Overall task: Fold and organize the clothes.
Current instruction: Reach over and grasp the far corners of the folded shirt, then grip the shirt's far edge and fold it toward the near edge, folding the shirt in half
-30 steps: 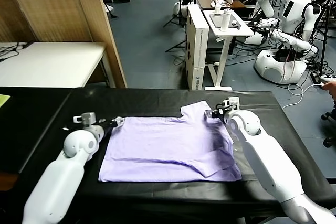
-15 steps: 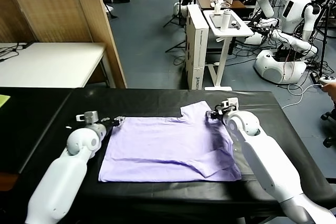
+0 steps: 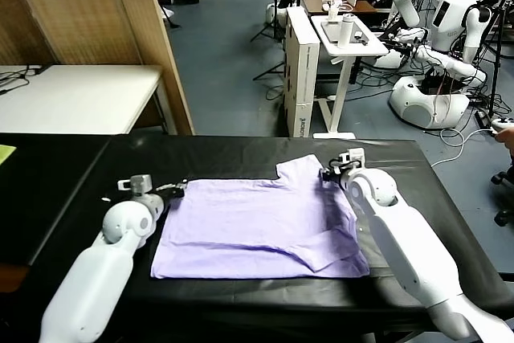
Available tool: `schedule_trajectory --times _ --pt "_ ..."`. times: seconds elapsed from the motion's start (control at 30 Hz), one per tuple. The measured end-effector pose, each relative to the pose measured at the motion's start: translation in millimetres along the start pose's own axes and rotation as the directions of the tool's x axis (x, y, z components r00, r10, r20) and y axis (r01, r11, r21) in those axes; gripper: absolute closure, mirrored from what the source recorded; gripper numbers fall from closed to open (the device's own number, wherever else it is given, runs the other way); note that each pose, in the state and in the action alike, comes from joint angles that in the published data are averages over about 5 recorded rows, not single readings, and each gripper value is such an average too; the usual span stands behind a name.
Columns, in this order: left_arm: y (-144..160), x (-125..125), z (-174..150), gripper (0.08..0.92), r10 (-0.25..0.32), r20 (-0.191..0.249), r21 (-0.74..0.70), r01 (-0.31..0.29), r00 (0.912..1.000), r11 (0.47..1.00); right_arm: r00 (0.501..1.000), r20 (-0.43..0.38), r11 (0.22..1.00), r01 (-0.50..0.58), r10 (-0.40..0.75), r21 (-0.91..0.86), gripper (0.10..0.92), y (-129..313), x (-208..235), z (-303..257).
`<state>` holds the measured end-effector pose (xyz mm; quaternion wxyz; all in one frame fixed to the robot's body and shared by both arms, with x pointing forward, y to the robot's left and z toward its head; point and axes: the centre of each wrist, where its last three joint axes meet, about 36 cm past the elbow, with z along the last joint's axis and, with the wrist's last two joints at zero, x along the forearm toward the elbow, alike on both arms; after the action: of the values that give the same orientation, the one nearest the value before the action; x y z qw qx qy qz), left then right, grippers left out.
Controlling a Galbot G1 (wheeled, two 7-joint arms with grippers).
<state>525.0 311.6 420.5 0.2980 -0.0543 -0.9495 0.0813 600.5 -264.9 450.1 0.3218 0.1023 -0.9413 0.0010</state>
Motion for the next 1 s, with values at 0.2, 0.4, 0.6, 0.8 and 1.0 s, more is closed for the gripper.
schedule_trajectory --times 0.2,0.4,0.6,0.8,1.0 --pt "-2 5 -4 0.837 0.007 0.025 -0.002 -0.007 0.9997 1.0 1.0 0.016 1.0 0.017 -0.017 -0.011 0.884 -3 6 -1" --pt "-1 14 -6 0.837 0.009 0.048 0.009 -0.01 0.9988 1.0 0.996 0.082 0.999 0.039 -0.038 -0.016 0.884 -8 21 -1" --pt "2 30 -5 0.837 0.014 0.078 0.013 -0.015 0.9969 1.0 0.986 0.157 0.998 0.062 -0.058 -0.022 0.884 -10 41 2" --pt "5 48 -1 0.837 0.017 0.103 0.017 -0.019 0.9945 1.0 0.98 0.186 0.996 0.076 -0.068 -0.038 0.884 -17 66 11" --pt "6 68 8 0.837 0.024 0.118 0.02 -0.027 0.9927 0.999 0.981 0.183 0.997 0.075 -0.07 -0.025 0.884 -19 94 23"
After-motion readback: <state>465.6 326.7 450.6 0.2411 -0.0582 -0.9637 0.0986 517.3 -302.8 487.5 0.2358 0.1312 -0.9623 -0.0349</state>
